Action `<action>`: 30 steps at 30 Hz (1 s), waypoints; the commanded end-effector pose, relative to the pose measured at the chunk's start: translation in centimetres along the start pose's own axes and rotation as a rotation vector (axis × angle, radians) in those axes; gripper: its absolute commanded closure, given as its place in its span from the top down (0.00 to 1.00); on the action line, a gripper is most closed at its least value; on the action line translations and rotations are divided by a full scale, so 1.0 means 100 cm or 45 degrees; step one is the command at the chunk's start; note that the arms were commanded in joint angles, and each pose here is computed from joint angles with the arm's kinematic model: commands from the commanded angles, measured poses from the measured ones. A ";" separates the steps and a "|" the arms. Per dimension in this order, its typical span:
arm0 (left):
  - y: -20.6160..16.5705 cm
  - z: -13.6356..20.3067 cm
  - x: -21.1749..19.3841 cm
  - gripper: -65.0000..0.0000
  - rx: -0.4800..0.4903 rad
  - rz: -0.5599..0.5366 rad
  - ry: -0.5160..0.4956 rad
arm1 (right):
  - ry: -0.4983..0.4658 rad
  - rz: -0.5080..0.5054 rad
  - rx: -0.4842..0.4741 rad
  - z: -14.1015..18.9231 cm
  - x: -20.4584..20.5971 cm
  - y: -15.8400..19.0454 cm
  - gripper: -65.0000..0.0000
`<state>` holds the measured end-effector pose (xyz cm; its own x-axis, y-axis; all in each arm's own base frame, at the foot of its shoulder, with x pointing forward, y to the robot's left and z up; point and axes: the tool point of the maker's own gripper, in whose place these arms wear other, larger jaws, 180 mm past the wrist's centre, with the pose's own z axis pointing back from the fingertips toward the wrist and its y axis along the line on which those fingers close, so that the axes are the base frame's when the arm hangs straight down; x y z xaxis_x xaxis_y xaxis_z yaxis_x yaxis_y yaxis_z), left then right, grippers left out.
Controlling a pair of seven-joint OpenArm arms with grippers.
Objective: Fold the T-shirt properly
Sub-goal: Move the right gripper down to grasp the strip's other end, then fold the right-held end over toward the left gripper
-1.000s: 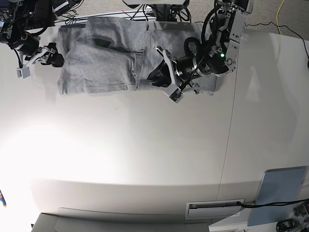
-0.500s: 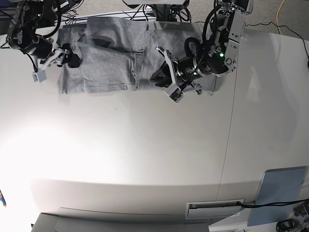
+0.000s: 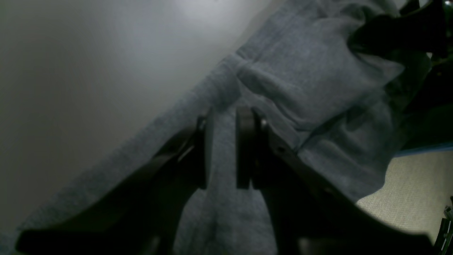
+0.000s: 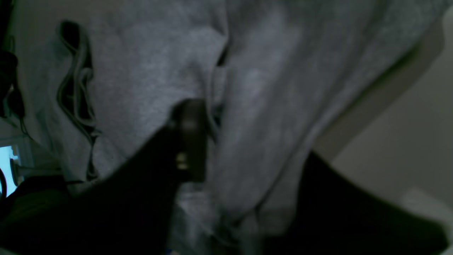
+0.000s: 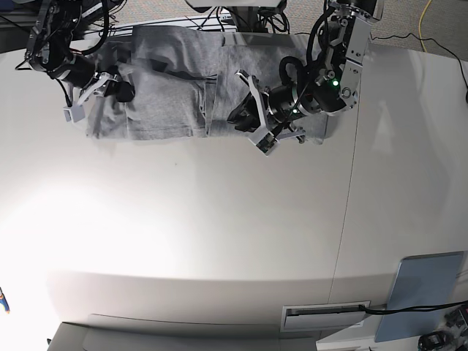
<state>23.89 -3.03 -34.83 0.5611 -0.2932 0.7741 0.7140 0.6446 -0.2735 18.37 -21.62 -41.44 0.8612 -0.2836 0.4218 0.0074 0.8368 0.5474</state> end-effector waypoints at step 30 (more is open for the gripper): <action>0.013 0.007 -0.056 0.20 0.054 0.224 -0.042 | -0.424 0.519 -0.233 0.080 0.101 0.074 0.00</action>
<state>20.77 0.37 -40.25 0.6860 -0.1788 0.7053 0.5767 0.7247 -0.3772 22.48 -22.06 -28.62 0.6482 -0.0356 0.7606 -0.1588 0.9706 0.1808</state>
